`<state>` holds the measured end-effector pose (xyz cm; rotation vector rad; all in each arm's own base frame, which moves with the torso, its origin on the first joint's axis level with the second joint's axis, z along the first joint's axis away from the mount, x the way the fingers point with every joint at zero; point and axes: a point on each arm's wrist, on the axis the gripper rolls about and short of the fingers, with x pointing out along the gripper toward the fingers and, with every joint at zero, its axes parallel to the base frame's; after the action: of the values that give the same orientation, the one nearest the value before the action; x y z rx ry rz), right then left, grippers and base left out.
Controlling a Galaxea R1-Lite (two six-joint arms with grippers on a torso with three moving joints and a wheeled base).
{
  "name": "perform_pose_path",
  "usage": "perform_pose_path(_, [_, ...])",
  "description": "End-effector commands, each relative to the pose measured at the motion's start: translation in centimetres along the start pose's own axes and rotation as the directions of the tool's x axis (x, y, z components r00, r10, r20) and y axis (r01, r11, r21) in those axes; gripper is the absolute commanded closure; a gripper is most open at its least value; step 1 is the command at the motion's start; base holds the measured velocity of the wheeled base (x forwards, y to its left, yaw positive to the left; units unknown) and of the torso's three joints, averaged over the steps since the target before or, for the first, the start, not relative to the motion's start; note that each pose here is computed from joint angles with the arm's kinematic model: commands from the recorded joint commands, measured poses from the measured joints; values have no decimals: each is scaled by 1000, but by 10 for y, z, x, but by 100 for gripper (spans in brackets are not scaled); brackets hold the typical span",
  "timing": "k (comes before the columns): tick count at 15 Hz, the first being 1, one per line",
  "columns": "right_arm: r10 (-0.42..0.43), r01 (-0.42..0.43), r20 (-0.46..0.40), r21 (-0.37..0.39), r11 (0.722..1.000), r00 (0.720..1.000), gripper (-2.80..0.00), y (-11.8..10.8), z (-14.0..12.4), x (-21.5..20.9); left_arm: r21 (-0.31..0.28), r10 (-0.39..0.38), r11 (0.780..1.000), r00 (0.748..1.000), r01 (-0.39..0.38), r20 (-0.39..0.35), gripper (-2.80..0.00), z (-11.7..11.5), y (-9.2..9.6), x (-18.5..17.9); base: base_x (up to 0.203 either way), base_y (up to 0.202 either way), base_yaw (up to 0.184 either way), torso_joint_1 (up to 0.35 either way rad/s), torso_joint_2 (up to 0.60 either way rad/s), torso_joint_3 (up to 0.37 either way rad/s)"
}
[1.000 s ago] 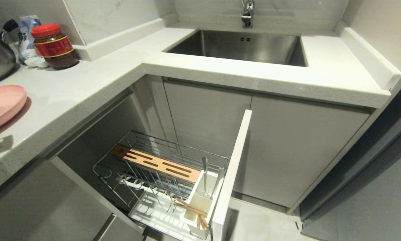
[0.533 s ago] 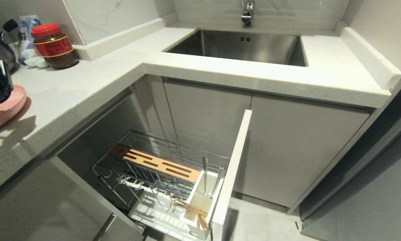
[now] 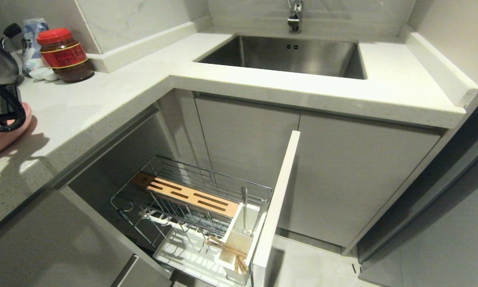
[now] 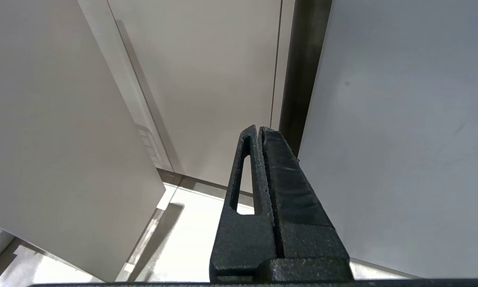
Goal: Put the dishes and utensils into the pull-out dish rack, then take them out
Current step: Take the bowl out of the cupboard, then take the chopsticks out of the cupboard
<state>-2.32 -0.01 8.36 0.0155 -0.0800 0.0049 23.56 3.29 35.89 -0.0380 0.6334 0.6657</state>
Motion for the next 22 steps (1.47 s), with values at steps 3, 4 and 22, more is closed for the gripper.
perform_pose_path(3, [0,0,-26,0,1000,1000,0,0,-7,2,-6,17,1000,1000,-17,-3,-280,-1,3,-1,0,0,0,0,0,0])
perform_pose_path(4, [0,0,-26,0,1000,1000,0,0,-7,2,-8,29,1000,1000,-29,-5,-280,-1,5,0,0,0,0,0,0,0])
perform_pose_path(22, [0,0,-26,0,1000,1000,0,0,-7,2,-347,-212,705,650,619,730,0,16,33,-143,0,0,0,0,0,0])
